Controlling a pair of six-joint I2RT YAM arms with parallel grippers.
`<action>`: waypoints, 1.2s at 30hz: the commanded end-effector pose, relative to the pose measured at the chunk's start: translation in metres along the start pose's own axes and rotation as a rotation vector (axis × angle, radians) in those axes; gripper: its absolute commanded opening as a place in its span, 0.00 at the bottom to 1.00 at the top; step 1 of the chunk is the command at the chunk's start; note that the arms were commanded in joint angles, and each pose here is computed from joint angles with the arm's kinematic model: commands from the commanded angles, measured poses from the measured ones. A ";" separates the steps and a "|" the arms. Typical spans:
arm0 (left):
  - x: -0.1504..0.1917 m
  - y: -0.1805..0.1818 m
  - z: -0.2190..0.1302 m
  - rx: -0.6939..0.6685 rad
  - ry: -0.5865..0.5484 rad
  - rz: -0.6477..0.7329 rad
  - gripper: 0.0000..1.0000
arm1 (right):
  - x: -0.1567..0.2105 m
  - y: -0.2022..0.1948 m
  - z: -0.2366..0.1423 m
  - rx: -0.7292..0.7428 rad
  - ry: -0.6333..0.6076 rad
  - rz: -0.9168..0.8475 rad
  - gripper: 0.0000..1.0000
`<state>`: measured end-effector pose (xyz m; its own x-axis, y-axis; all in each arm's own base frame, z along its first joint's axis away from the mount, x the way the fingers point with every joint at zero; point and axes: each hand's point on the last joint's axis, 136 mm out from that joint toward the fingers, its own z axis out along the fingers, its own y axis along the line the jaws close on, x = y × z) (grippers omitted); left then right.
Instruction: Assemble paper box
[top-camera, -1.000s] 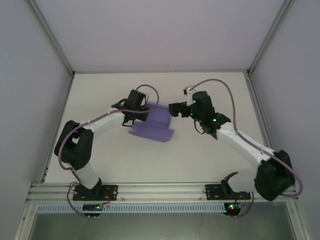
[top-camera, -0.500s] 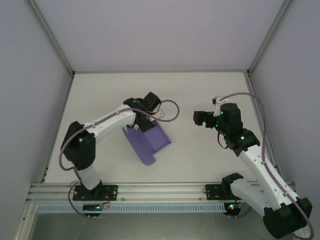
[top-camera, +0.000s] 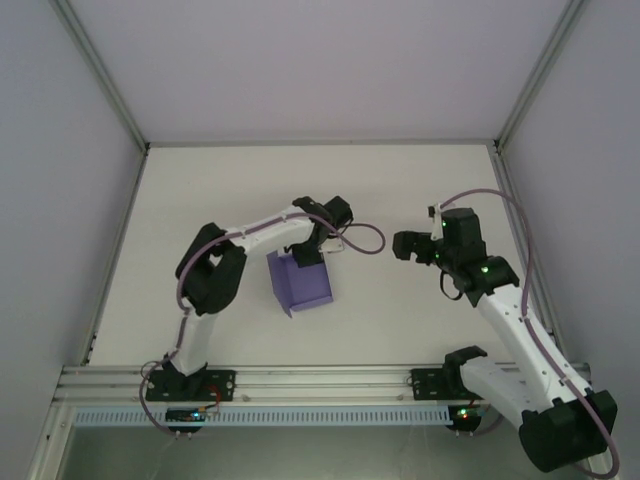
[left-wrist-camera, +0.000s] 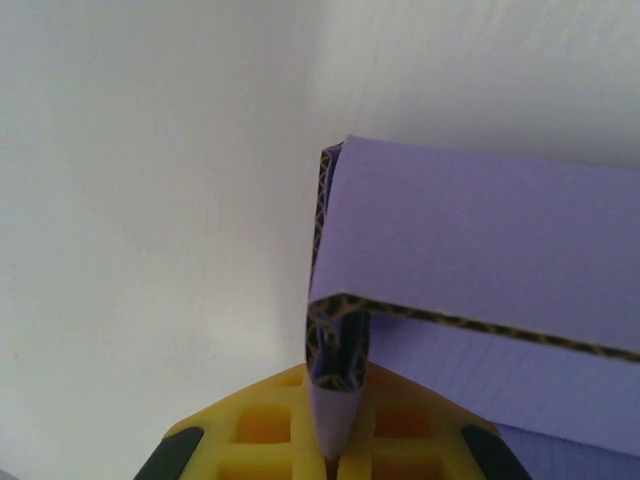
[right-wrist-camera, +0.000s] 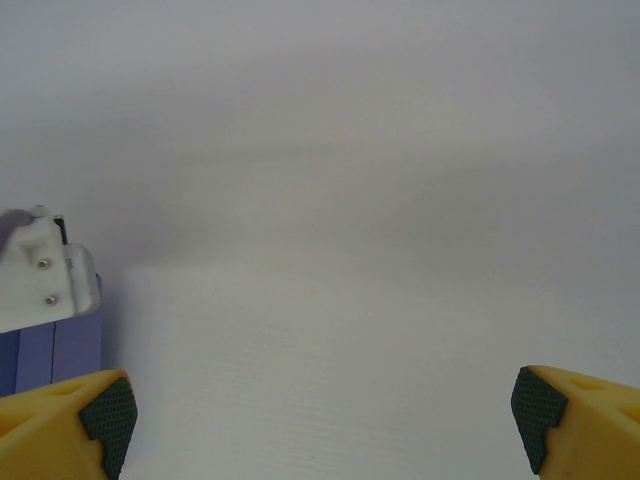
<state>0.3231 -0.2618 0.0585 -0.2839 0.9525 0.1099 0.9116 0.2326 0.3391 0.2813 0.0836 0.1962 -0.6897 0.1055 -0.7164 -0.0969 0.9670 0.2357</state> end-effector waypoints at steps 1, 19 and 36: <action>-0.007 0.004 0.000 -0.003 0.014 0.056 0.05 | 0.006 -0.008 -0.001 0.023 0.025 0.025 0.99; -0.031 0.018 -0.057 0.002 -0.197 0.025 0.98 | 0.003 -0.004 -0.003 -0.042 0.018 0.006 0.99; 0.066 0.183 -0.217 -0.137 -0.823 -1.102 0.99 | -0.002 0.082 0.041 -0.336 0.131 -0.449 0.99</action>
<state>0.4080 -0.2331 0.3479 -0.3762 0.3755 -0.8470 0.4217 0.8834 0.2043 0.3029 0.1341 0.1815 -0.7137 -0.1573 -0.6826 -0.3903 0.8985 0.2010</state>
